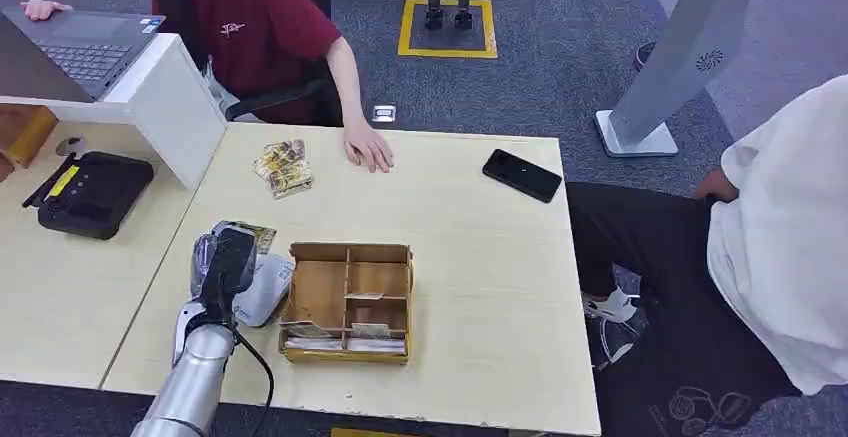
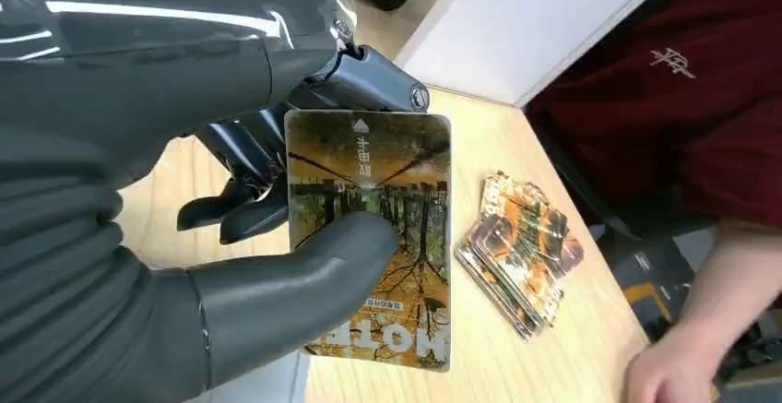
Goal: Pass the card to the sensor for recognition and then transmit it.
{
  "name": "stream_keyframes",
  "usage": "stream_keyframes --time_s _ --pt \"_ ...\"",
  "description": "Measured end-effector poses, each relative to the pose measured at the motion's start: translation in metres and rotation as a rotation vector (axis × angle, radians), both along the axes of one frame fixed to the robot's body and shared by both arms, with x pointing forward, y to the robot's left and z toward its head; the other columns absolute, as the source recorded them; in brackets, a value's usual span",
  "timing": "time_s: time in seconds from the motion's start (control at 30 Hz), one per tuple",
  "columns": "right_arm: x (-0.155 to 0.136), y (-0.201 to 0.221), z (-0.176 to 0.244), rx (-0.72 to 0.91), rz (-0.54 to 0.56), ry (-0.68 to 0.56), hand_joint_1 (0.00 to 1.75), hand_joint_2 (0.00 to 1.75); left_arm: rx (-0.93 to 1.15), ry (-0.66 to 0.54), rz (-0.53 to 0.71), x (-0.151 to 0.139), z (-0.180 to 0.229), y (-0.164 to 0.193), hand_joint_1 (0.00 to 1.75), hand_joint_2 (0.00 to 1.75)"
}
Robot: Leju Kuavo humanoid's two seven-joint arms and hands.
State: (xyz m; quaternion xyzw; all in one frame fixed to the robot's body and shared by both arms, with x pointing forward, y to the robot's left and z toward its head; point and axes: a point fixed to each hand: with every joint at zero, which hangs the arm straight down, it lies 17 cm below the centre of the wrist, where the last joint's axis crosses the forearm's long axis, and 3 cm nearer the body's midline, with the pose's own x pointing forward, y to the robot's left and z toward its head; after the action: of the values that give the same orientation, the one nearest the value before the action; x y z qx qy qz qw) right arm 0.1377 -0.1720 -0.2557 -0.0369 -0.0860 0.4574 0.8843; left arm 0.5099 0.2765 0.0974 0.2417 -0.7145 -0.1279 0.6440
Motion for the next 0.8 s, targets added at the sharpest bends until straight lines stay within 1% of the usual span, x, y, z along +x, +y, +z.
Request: stream_keyframes --time_s 0.2,0.27,0.67,0.8 --pt "0.0 0.0 0.0 0.0 0.0 0.001 0.0 1.75 -0.058 -0.005 -0.064 0.004 0.012 -0.013 1.75 1.75" --pt "0.0 0.0 0.0 0.001 -0.001 0.001 0.0 1.75 -0.053 0.015 -0.108 0.004 0.011 -0.021 1.75 1.75" --pt "-0.002 -0.005 -0.001 0.013 -0.001 0.012 0.0 1.75 0.066 0.118 -0.318 -0.001 -0.007 -0.043 1.75 1.75" --pt "-0.003 -0.006 -0.001 0.014 0.001 0.015 0.0 1.75 0.098 0.127 -0.336 -0.002 -0.011 -0.046 1.75 1.75"
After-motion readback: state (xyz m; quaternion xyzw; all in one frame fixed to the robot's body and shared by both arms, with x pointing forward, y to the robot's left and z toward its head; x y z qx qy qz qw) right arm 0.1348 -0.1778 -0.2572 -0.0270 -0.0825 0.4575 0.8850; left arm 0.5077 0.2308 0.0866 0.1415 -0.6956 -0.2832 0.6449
